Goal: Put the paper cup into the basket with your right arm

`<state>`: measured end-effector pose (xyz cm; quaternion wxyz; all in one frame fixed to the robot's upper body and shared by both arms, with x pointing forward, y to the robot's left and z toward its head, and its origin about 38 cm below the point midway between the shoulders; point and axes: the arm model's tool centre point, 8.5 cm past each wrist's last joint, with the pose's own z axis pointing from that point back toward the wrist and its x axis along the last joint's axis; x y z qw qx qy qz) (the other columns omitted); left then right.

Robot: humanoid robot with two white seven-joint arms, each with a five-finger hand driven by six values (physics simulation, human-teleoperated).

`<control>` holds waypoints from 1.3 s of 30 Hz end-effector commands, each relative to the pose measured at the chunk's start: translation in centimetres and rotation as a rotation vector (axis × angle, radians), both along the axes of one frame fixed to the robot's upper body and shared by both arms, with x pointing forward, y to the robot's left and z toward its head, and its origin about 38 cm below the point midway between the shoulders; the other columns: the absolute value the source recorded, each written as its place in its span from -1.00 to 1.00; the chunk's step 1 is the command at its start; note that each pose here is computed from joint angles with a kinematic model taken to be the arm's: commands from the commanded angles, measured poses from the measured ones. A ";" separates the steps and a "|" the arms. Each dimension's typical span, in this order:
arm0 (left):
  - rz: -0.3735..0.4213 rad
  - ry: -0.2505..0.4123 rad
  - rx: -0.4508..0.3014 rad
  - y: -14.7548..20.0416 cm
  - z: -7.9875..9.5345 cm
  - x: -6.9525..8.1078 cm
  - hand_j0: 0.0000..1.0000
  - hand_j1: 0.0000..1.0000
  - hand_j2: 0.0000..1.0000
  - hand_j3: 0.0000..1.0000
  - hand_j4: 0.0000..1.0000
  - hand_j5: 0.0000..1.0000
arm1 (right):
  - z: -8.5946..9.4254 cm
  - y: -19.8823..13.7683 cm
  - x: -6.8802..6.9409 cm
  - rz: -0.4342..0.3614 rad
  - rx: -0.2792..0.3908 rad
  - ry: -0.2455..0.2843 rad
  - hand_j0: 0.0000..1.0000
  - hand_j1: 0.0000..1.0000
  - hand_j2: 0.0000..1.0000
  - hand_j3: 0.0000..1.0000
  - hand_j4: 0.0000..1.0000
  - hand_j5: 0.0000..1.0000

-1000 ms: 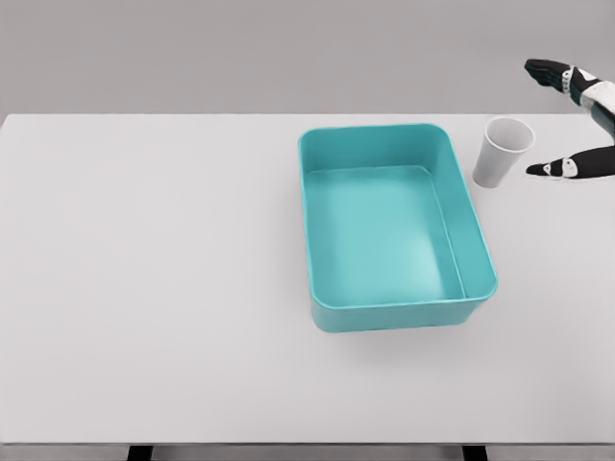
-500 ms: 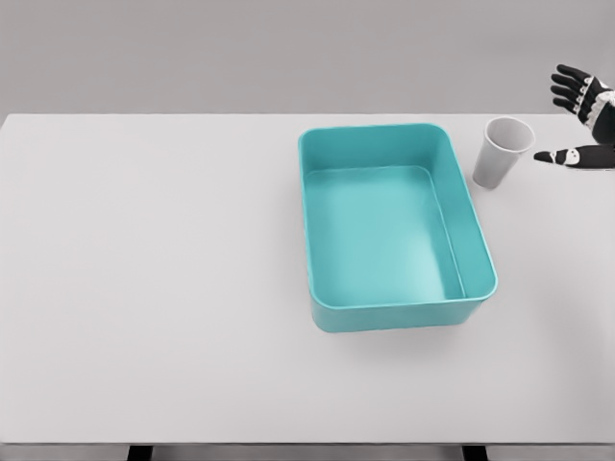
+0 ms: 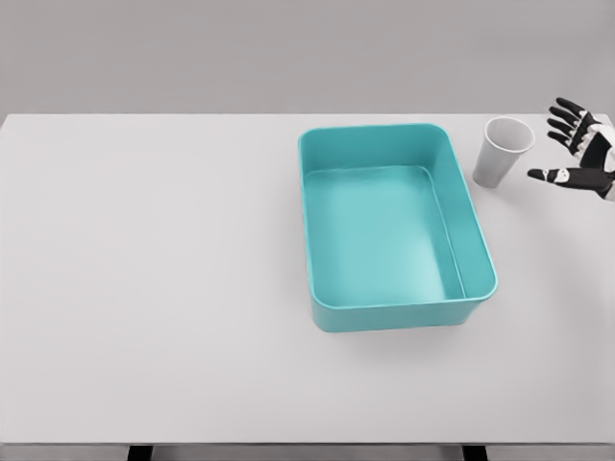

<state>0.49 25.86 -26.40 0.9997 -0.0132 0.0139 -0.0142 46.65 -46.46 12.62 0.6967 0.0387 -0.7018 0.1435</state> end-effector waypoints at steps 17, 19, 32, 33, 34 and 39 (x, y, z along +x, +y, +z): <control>0.000 0.000 0.000 0.0 0.0 0.0 1.00 1.00 1.00 1.00 1.00 1.00 | -2.7 2.4 0.8 0.003 0.071 0.047 1.00 1.00 1.00 1.00 1.00 1.00; 0.000 0.000 0.000 0.0 0.0 0.0 1.00 1.00 1.00 1.00 1.00 1.00 | -3.0 2.4 0.9 -0.002 0.077 0.057 1.00 1.00 1.00 1.00 1.00 1.00; 0.000 0.000 0.000 0.0 0.0 0.0 1.00 1.00 1.00 1.00 1.00 1.00 | -3.0 3.1 1.4 0.002 0.089 0.060 1.00 1.00 1.00 1.00 1.00 1.00; 0.000 0.000 0.000 0.0 0.0 0.0 1.00 1.00 1.00 1.00 1.00 1.00 | -3.3 3.3 1.4 0.004 0.093 0.064 1.00 1.00 1.00 1.00 1.00 1.00; 0.000 0.000 0.000 0.0 0.0 0.0 1.00 1.00 1.00 1.00 1.00 1.00 | -3.4 3.6 1.4 0.007 0.096 0.066 1.00 1.00 1.00 1.00 1.00 1.00; 0.000 0.000 0.000 0.0 0.0 0.0 1.00 1.00 1.00 1.00 1.00 1.00 | -3.2 4.1 1.9 0.013 0.103 0.059 1.00 1.00 1.00 1.00 1.00 1.00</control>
